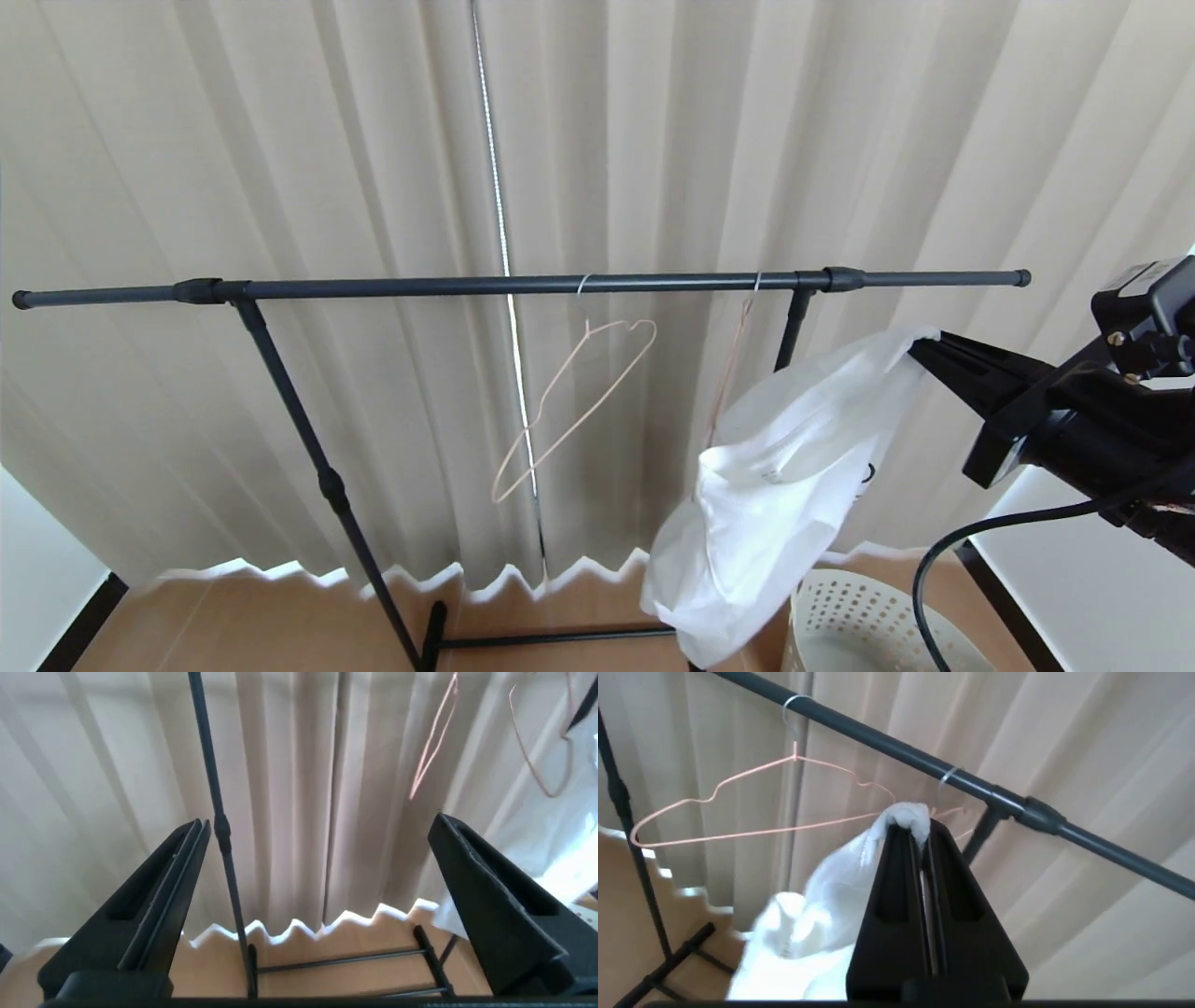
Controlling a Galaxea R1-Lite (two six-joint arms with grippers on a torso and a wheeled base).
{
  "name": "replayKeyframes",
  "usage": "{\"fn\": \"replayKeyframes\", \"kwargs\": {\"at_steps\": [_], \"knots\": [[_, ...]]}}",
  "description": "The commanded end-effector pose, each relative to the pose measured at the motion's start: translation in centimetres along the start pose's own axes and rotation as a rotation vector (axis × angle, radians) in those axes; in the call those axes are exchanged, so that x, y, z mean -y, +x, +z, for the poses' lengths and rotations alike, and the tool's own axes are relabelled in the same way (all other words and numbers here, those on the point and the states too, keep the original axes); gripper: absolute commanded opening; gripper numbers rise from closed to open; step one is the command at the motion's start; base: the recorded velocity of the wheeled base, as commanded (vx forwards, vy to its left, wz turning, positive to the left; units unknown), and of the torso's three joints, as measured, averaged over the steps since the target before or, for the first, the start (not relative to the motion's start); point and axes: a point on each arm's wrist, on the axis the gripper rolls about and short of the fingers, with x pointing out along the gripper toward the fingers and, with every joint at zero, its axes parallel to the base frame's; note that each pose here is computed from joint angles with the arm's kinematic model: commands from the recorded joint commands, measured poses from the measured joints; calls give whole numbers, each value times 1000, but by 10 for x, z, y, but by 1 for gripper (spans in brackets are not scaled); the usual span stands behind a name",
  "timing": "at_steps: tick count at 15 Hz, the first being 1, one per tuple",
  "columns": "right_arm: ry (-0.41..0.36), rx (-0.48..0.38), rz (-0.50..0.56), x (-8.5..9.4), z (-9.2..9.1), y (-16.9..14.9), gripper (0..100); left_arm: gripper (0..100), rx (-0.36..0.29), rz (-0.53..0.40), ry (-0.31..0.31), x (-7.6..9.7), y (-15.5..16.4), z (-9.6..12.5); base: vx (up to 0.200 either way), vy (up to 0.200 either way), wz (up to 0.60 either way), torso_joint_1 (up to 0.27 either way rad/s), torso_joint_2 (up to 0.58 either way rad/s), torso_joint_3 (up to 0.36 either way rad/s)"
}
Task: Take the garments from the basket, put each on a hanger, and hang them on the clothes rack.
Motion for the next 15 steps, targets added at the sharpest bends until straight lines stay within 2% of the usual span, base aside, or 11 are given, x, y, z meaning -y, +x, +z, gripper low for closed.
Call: {"fn": "replayKeyframes", "kwargs": {"at_steps": [1, 3, 9, 10, 12, 14, 15], "knots": [[0, 1, -1, 0, 0, 0, 0, 100, 1, 0, 0, 0, 0, 0, -200, 0, 0, -12, 7, 2], [0, 1, -1, 0, 0, 0, 0, 100, 1, 0, 0, 0, 0, 0, -200, 0, 0, 5, 2, 0], [-8, 12, 5, 0, 2, -3, 0, 100, 1, 1, -3, 0, 0, 0, 0, 0, 0, 0, 0, 0], [-8, 12, 5, 0, 2, -4, 0, 100, 1, 1, -2, 0, 0, 0, 0, 0, -600, 22, 2, -2], [-29, 7, 4, -1, 0, -5, 0, 100, 1, 1, 1, 0, 0, 0, 0, 0, 0, 0, 0, 0], [-35, 17, 24, -4, 1, -11, 0, 100, -13, 1, 2, 0, 0, -1, 0, 0, 0, 0, 0, 0], [-36, 33, 70, -14, 5, -12, 0, 100, -56, -3, 36, 0, 0, 2, 0, 0, 0, 0, 0, 0]]}}
